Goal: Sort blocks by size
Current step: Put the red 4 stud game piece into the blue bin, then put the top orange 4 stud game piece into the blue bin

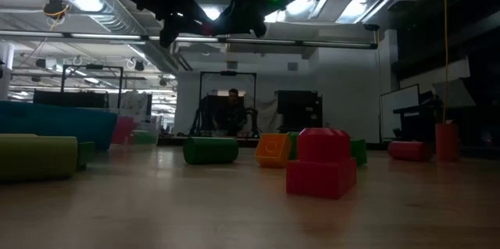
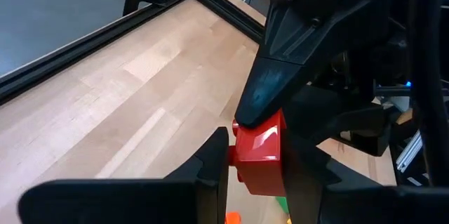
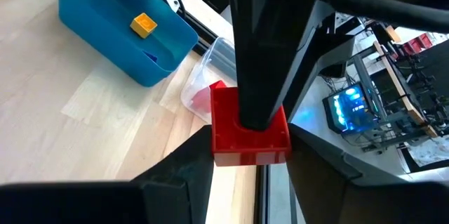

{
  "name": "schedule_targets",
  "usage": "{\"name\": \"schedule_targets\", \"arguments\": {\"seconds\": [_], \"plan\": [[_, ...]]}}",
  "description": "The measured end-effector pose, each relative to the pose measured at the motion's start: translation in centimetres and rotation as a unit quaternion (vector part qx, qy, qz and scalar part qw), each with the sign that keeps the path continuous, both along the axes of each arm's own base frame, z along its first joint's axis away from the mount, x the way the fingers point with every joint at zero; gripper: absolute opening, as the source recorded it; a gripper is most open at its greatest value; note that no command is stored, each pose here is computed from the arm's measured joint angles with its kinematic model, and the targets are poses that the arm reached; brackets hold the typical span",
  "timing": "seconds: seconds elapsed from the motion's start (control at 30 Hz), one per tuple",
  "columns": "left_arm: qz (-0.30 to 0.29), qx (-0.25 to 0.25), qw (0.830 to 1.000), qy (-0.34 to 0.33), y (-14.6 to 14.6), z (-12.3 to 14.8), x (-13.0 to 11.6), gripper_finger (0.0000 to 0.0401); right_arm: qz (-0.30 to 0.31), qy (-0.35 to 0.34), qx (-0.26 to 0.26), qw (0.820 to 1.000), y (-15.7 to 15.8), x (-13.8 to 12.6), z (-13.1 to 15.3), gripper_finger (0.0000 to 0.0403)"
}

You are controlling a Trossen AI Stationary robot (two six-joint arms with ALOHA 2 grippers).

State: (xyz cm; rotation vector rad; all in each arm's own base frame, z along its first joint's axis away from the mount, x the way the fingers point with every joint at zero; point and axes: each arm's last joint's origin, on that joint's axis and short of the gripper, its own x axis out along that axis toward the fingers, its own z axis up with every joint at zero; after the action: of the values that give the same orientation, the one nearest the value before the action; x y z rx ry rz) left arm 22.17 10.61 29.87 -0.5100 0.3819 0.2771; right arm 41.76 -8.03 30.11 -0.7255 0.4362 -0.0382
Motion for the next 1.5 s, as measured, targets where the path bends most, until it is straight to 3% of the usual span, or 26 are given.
{"name": "schedule_targets", "arguments": {"seconds": [0.3,0.53,0.7,0.9,1.0,1.17,1.4,1.5], "plan": [[0.002,-0.001,0.999,0.044,0.0,-0.4,-1.1,0.0081,-0.012,0.013,0.004,1.0,0.0,-0.1,-0.3,0.0215],[0.003,-0.036,0.989,0.143,-1.1,-1.0,-4.6,0.0084,-0.041,0.122,0.006,0.992,0.2,-2.3,-0.5,0.0238],[0.017,-0.113,0.961,0.25,-2.8,-1.9,-7.6,0.0085,-0.042,0.238,0.021,0.97,0.5,-4.4,-1.6,0.0238],[0.061,-0.217,0.901,0.371,-4.2,-2.9,-10.1,0.0087,-0.038,0.344,0.036,0.937,0.9,-6.2,-2.8,0.0239],[0.078,-0.236,0.876,0.413,-4.6,-3.2,-10.8,0.0087,-0.037,0.378,0.041,0.924,1.0,-6.8,-3.1,0.0239],[0.095,-0.223,0.867,0.435,-4.6,-3.5,-11.1,0.0098,-0.037,0.391,0.043,0.919,1.0,-7.0,-3.2,0.0239],[0.122,-0.216,0.856,0.453,-4.2,-3.9,-10.7,0.0161,-0.037,0.393,0.043,0.918,1.0,-7.1,-3.2,0.0239],[0.106,-0.201,0.861,0.454,-3.9,-4.0,-10.3,0.0179,-0.037,0.403,0.045,0.913,1.1,-7.2,-3.3,0.0239]]}}
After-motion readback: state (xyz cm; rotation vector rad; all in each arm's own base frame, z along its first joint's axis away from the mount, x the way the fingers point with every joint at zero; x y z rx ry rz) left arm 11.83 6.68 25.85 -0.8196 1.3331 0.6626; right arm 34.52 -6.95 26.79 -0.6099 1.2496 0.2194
